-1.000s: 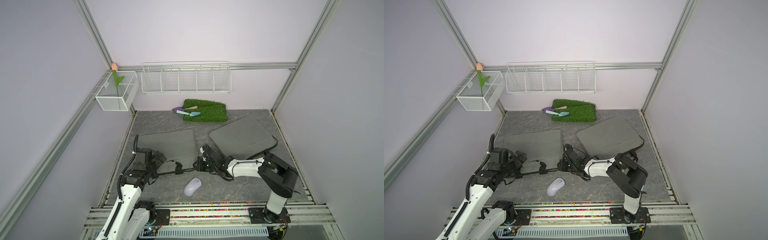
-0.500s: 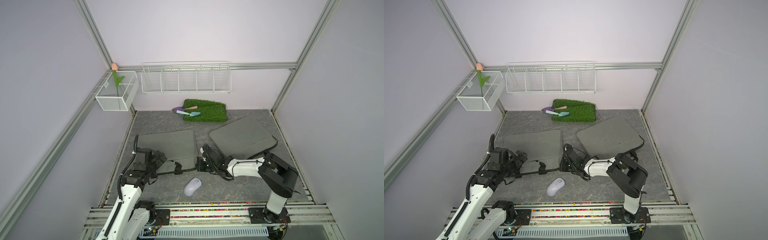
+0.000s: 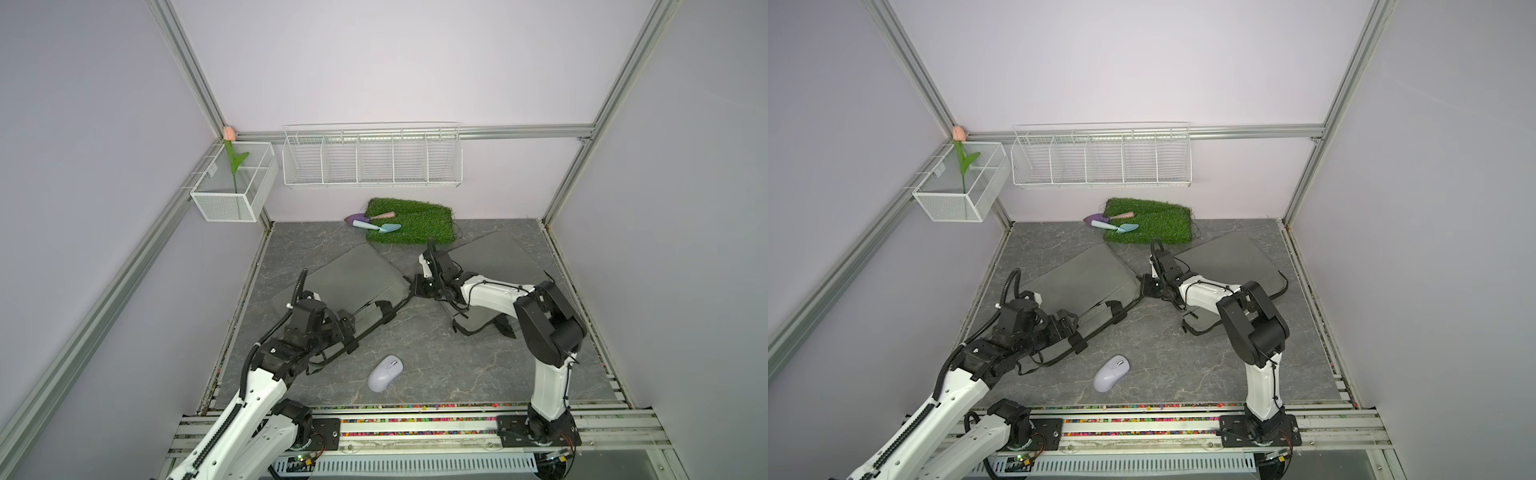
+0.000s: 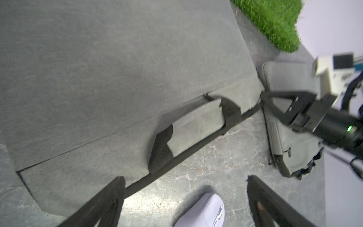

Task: Put the mouse into the laptop bag
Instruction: Adjust the zippered laptop bag at the center of the board.

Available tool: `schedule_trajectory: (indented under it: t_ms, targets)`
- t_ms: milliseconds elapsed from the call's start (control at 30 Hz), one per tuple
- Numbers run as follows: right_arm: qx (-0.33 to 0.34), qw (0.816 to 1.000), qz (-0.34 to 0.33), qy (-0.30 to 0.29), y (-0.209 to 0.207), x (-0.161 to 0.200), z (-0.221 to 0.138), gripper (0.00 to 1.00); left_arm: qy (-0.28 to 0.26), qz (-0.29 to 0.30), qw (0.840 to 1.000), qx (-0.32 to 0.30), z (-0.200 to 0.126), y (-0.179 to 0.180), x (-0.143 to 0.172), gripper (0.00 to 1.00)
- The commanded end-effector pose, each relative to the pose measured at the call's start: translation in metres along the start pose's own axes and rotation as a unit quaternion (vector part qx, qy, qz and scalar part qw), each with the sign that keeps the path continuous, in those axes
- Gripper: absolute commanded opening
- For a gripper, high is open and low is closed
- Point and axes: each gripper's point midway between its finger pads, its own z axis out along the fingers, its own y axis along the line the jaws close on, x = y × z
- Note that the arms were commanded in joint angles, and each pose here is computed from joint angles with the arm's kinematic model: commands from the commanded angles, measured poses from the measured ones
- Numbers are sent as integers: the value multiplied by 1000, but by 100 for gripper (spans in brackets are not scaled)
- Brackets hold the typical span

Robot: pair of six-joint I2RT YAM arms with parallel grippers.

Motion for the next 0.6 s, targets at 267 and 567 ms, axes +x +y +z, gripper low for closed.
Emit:
schedule_trajectory:
  t_ms: [267,567]
  targets:
    - [-6,999,-25,31,-35,-55,20,6,36,127,988,-82,14,-9,25,88]
    - [-10,999,-45,17,-23,-86,-3,31,84,190,965,-161,37,-4,37,90]
